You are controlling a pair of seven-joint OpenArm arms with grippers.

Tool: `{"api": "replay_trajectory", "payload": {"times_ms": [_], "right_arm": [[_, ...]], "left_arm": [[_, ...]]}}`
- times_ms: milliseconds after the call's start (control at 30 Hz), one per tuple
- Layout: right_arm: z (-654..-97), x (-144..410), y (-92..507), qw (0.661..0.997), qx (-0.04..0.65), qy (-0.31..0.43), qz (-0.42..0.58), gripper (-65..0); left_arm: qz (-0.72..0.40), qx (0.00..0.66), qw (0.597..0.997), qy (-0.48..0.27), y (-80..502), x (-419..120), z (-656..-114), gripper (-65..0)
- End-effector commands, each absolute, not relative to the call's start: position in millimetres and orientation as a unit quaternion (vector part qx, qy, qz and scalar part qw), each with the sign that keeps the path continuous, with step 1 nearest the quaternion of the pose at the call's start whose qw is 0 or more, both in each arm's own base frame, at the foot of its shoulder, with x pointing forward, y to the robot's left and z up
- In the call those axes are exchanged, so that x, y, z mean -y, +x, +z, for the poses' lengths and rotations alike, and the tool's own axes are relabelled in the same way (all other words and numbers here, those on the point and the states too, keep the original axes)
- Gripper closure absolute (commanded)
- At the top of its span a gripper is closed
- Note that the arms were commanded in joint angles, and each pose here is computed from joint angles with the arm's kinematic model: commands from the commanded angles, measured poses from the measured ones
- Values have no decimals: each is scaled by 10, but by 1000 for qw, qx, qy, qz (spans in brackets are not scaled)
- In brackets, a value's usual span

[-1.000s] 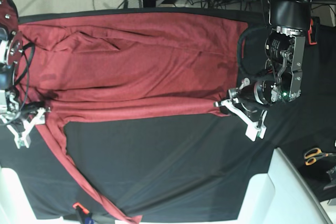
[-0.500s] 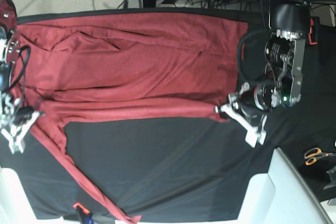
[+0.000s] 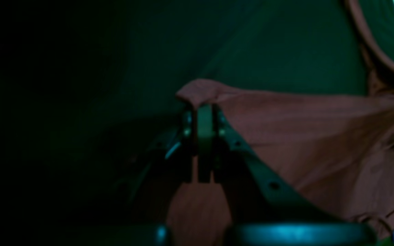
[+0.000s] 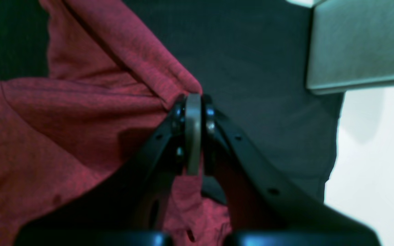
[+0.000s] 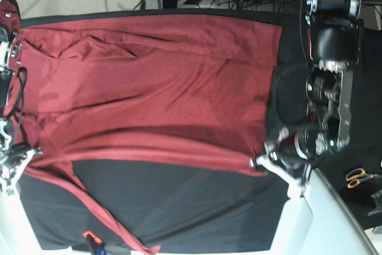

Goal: Fold the T-shirt properly
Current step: 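Keep pulling the held edge across the body with both grippers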

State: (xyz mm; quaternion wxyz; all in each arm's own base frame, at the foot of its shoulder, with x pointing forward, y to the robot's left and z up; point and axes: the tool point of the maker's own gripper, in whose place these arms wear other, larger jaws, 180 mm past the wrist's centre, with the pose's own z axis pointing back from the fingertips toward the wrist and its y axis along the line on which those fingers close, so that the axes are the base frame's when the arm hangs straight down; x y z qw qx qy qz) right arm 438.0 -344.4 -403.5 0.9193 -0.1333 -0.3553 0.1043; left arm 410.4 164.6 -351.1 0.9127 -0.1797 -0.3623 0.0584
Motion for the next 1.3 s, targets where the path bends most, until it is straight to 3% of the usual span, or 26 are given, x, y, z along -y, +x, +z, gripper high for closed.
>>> {"api": "replay_trajectory", "payload": {"times_ms": [0, 700, 1267], "right_arm": [[-3756, 3548, 4548, 904, 388, -148, 100, 0], [-3526, 3411, 4740, 881, 437, -145, 111, 0], [-3982, 3476, 4325, 902, 390, -145, 114, 0]], "left_arm": [[54, 391, 901, -182, 4244, -1672, -3301, 0], [54, 398, 898, -181, 4300, -1679, -3230, 0], [58, 370, 910, -176, 4051, -1700, -3513, 0]]}}
